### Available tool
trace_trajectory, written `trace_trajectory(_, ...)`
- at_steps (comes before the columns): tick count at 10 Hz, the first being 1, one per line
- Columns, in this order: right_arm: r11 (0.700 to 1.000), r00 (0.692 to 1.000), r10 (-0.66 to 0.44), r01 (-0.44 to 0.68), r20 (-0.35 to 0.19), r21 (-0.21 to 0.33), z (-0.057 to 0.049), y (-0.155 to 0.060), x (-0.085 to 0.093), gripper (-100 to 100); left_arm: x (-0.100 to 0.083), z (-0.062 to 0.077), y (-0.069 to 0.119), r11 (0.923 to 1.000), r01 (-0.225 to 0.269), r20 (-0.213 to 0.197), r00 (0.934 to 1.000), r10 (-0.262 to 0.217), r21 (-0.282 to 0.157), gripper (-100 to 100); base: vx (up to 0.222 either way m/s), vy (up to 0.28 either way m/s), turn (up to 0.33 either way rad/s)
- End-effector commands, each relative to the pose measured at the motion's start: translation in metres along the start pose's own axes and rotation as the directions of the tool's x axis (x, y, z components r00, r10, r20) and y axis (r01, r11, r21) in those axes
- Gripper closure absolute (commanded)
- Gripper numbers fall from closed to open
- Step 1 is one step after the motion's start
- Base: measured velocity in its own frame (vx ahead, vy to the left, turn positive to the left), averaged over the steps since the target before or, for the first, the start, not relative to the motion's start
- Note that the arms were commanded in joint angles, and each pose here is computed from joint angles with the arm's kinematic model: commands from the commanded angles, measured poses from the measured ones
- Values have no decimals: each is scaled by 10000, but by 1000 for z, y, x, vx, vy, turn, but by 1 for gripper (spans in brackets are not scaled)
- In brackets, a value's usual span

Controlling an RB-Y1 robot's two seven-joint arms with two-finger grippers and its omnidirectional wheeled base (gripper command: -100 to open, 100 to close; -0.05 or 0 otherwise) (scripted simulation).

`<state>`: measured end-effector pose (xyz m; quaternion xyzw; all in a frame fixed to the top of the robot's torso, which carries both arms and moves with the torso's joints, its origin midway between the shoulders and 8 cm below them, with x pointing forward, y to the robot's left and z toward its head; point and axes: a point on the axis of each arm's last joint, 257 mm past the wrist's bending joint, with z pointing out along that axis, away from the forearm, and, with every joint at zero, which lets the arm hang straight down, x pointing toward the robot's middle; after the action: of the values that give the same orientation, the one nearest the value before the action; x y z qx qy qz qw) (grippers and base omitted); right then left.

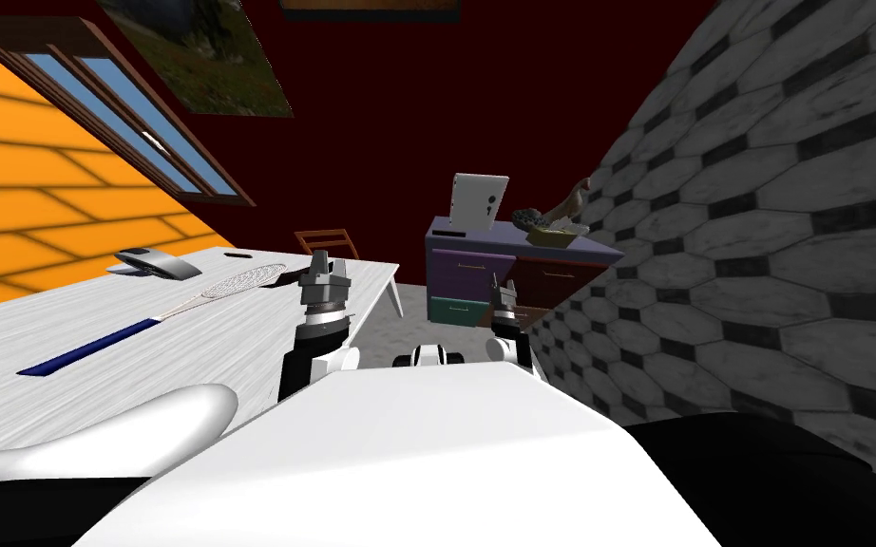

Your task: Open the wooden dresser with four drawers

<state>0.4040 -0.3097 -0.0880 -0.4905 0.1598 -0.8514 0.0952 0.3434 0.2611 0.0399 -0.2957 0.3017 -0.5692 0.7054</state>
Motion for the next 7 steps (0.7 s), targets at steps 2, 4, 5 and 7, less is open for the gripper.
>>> trace_trajectory(2, 9917, 9919, 1265, -1262, 116, -233, -2, 6, -10, -100, 0, 0, 0, 10000, 0, 0, 10000, 0, 0, 0, 37, -8, 28)
trace_trajectory(4, 9764, 9771, 2119, -2109, 184, -460, -4, 11, -19, -100, 0, 0, 0, 10000, 1, 0, 10000, -1, 0, 0, 39, -3, 111)
trace_trajectory(5, 9629, 9645, 2629, -2608, 238, -694, -6, 16, -28, -100, 0, 0, 0, 10000, 0, 0, 10000, 0, 0, 0, 56, -18, 140)
trace_trajectory(7, 9500, 9517, 3064, -3043, 206, -704, -6, 16, -28, -100, 0, 0, 0, 10000, 0, 0, 10000, 0, 0, 0, 36, -8, 35)
